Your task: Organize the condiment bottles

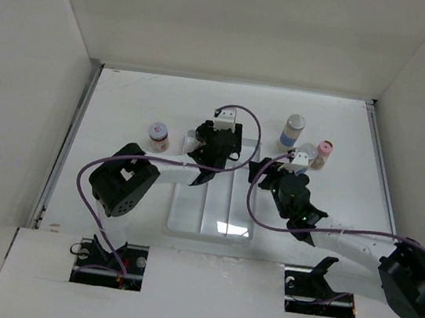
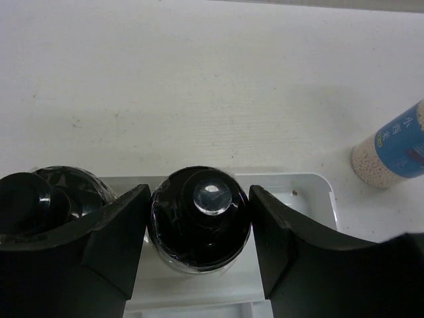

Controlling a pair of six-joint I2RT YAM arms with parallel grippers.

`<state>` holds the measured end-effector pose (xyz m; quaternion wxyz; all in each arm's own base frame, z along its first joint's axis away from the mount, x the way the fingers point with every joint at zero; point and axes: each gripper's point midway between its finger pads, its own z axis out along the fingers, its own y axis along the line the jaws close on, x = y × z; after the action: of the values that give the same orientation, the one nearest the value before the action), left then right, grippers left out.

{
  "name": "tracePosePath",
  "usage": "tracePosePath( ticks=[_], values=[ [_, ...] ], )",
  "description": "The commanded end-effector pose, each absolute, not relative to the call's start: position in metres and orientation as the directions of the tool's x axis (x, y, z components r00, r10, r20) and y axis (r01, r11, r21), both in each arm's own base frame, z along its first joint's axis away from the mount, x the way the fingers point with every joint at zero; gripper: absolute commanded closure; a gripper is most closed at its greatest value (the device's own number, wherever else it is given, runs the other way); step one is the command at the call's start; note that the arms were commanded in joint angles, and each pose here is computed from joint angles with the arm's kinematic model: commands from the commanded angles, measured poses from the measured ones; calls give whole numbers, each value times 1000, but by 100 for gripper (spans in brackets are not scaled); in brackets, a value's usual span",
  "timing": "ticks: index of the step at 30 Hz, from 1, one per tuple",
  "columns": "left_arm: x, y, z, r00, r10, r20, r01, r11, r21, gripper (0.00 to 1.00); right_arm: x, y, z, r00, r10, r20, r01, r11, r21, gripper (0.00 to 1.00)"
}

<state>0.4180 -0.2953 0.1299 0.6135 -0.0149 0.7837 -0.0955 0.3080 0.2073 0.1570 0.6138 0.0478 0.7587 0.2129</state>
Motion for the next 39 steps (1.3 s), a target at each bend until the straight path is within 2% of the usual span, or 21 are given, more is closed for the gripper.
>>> tracePosePath(
  ticks=[1,4,6,10,13,16,18,19,21,23,24,26,29,32,34,36,39],
  values=[
    [423,-296,161,-146,-240,-960,91,963,-255,47,313,205,177,-179,375,-910,-193,893,406,24],
    [418,-297,163,-141,-243,-960,100,961,-258,26,311,205,184,-165,385,-908,-204,888,413,23],
    [413,-298,171,-130,-255,-958,113,956,-270,15,309,204,187,-161,388,-908,-209,885,415,23],
    [407,-303,197,-103,-288,-952,146,942,-301,5,305,207,198,-143,397,-907,-233,877,420,22],
    [399,-303,224,-70,-325,-943,170,928,-333,1,300,210,211,-130,411,-902,-255,866,431,22],
    [389,-303,258,-31,-375,-927,211,904,-372,0,294,208,230,-101,442,-891,-270,850,452,27],
    [381,-300,279,-8,-405,-914,238,888,-395,1,293,206,241,-87,456,-886,-275,844,461,40],
    [376,-297,287,3,-420,-907,249,879,-406,2,292,205,245,-88,455,-886,-273,844,461,51],
    [366,-291,298,20,-446,-895,272,864,-424,9,295,199,250,-88,463,-882,-247,848,469,68],
    [353,-284,304,31,-465,-885,301,848,-436,21,305,191,253,-88,451,-888,-201,865,459,75],
    [345,-280,306,36,-475,-879,318,840,-440,32,310,188,256,-94,442,-892,-184,873,452,75],
    [330,-266,303,48,-491,-870,327,831,-451,51,323,185,262,-99,420,-902,-151,890,431,73],
    [310,-242,293,65,-506,-860,329,825,-460,64,353,177,269,-89,376,-922,-85,920,383,60],
    [298,-214,273,71,-504,-861,300,834,-463,66,387,156,267,-96,319,-943,16,948,319,35],
    [294,-193,257,76,-498,-864,258,847,-465,63,407,138,264,-110,301,-947,93,952,292,23],
    [291,-172,240,83,-493,-866,200,860,-470,58,424,124,259,-137,272,-952,139,957,254,13],
    [293,-150,220,90,-491,-866,128,868,-479,52,443,104,251,-176,242,-954,198,958,207,5]
  ],
)
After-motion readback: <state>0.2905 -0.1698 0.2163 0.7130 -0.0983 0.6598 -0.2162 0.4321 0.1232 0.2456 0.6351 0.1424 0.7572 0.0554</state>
